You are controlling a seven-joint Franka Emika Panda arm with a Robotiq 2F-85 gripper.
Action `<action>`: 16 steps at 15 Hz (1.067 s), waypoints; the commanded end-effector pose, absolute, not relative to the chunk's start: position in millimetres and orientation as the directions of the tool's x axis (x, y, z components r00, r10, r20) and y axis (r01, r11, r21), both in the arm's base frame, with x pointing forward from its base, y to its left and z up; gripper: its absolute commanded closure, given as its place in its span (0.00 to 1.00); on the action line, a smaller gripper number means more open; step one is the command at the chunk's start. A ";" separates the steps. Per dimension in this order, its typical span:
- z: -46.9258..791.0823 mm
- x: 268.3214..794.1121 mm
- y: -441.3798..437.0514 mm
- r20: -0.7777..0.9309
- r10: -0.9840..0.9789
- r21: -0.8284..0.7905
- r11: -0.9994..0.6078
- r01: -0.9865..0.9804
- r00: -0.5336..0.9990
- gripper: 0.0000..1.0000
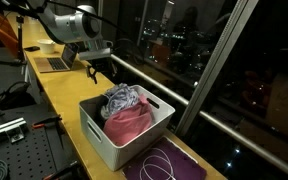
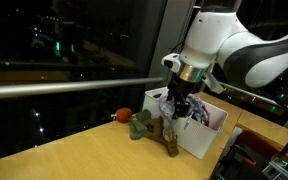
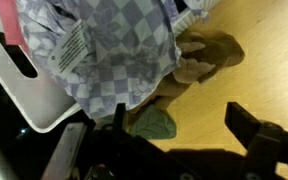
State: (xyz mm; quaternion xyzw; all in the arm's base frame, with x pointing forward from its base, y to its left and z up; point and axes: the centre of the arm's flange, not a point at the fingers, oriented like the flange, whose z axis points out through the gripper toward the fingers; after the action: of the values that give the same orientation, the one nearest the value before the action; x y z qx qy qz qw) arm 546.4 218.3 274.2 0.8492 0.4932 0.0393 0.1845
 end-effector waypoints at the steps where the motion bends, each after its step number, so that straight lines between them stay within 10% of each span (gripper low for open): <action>1: 237.3 565.7 227.9 -0.164 0.866 0.349 -0.397 0.849 0.473 0.00; 16: 147.5 568.3 206.3 -0.285 0.845 0.295 -0.371 0.880 0.452 0.00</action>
State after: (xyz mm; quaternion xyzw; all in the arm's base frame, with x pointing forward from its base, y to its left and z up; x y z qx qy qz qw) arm 560.3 214.1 153.4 0.8328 0.5198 -0.0367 0.1867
